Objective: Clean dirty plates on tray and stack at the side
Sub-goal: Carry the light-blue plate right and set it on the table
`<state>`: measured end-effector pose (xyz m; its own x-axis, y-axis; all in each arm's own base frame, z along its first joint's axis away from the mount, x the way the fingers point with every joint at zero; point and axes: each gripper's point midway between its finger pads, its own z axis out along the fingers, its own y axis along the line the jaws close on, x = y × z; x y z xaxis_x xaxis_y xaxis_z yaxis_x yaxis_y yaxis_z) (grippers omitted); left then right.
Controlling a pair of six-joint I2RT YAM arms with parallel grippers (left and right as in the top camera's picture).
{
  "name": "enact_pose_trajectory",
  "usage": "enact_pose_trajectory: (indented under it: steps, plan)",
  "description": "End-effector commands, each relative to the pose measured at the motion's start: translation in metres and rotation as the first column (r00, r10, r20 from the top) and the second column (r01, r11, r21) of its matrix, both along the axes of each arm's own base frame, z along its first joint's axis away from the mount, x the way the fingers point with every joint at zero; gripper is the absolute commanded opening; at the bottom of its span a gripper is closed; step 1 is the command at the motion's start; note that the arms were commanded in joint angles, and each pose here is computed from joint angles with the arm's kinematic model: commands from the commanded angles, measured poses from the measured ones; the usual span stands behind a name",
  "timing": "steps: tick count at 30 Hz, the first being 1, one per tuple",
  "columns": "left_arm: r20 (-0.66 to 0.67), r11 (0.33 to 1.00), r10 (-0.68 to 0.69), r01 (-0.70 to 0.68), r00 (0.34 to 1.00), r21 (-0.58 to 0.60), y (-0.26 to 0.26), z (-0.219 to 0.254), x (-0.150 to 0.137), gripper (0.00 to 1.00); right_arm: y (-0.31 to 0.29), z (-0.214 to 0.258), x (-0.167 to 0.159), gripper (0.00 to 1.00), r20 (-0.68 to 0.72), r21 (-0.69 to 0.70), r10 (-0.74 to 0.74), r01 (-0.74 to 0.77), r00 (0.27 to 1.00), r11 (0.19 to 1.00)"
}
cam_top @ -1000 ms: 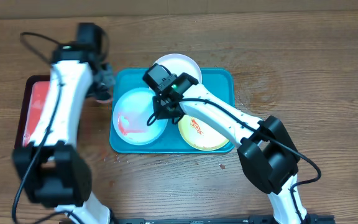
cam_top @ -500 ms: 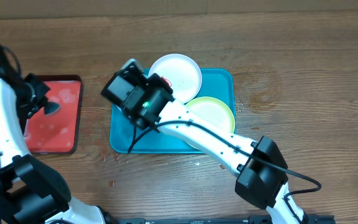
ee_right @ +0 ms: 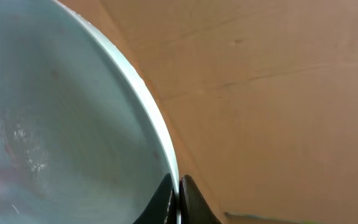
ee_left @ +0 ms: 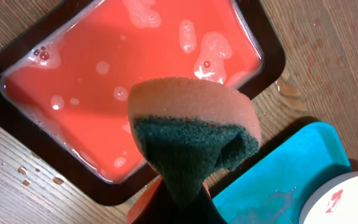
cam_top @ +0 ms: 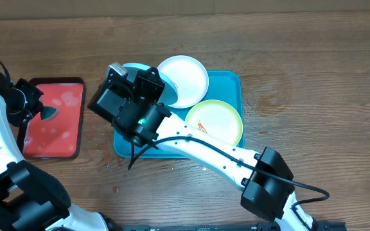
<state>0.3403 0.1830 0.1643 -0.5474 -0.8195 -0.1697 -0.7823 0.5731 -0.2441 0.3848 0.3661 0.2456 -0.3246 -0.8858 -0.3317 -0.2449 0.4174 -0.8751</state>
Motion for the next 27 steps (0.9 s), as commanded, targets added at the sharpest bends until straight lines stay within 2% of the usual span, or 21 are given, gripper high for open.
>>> enact_pose_trajectory:
  steps: [1, 5, 8, 9, 11, 12, 14, 16, 18, 19, 21, 23, 25, 26, 27]
  plan:
    - [0.028, 1.000, 0.003, -0.003, 1.000, -0.005, -0.002, 0.008, 0.003, 0.04, -0.009, 0.028, 0.001, 0.04, 0.095, -0.035, -0.053, 0.056, 0.994, 0.998]
    - [0.028, 1.000, 0.003, -0.003, 1.000, -0.005, -0.002, 0.008, 0.003, 0.04, -0.010, 0.031, 0.001, 0.04, 0.110, -0.030, -0.064, 0.068, 0.992, 0.997]
    - [0.028, 1.000, 0.003, -0.003, 1.000, -0.005, -0.002, 0.008, 0.003, 0.04, -0.007, 0.026, 0.001, 0.04, 0.097, 0.031, -0.065, 0.062, 0.993, 0.998]
    - [0.028, 1.000, 0.003, -0.003, 1.000, -0.005, -0.002, 0.008, 0.003, 0.04, -0.001, 0.017, 0.000, 0.04, 0.057, 0.065, -0.039, 0.036, 0.998, 0.997]
    - [0.028, 1.000, 0.003, -0.003, 1.000, -0.005, -0.002, 0.008, 0.003, 0.04, 0.020, -0.017, -0.010, 0.04, -0.135, 0.122, 0.103, -0.087, 0.985, 0.989]
    - [0.028, 1.000, 0.003, -0.003, 1.000, -0.005, -0.002, 0.008, 0.003, 0.04, 0.032, -0.039, -0.020, 0.04, -0.261, 0.158, 0.199, -0.162, 0.945, 0.974]
    - [0.028, 1.000, 0.003, -0.003, 1.000, -0.005, -0.002, 0.008, 0.003, 0.04, 0.035, -0.055, -0.025, 0.04, -0.350, 0.184, 0.254, -0.200, 0.901, 0.962]
    - [0.028, 1.000, 0.003, -0.003, 1.000, -0.005, -0.002, 0.008, 0.003, 0.04, 0.022, -0.045, -0.011, 0.04, -0.293, 0.180, 0.182, -0.133, 0.939, 0.975]
    - [0.028, 1.000, 0.003, -0.003, 1.000, -0.005, -0.002, 0.008, 0.003, 0.04, 0.005, -0.019, 0.009, 0.04, -0.166, 0.249, 0.058, -0.015, 0.984, 0.968]
    - [0.028, 1.000, 0.003, -0.003, 1.000, -0.005, -0.002, 0.008, 0.003, 0.04, 0.001, -0.012, 0.014, 0.04, -0.144, 0.289, 0.033, 0.010, 0.989, 0.957]
    - [0.028, 1.000, 0.003, -0.003, 1.000, -0.005, -0.002, 0.008, 0.003, 0.04, 0.001, -0.011, 0.020, 0.04, -0.184, 0.370, 0.066, 0.007, 0.981, 0.929]
    - [0.028, 1.000, 0.003, -0.003, 1.000, -0.005, -0.002, 0.008, 0.003, 0.04, 0.012, -0.028, 0.016, 0.04, -0.312, 0.449, 0.188, -0.030, 0.931, 0.893]
    - [0.028, 1.000, 0.003, -0.003, 1.000, -0.005, -0.002, 0.008, 0.003, 0.04, 0.019, -0.053, 0.003, 0.04, -0.456, 0.486, 0.326, -0.075, 0.828, 0.871]
    - [0.028, 1.000, 0.003, -0.003, 1.000, -0.005, -0.002, 0.008, 0.003, 0.04, 0.014, -0.063, -0.001, 0.04, -0.516, 0.490, 0.359, -0.075, 0.778, 0.868]
    - [0.028, 1.000, 0.003, -0.003, 1.000, -0.005, -0.002, 0.008, 0.003, 0.04, 0.007, -0.067, 0.001, 0.04, -0.539, 0.500, 0.349, -0.042, 0.766, 0.865]
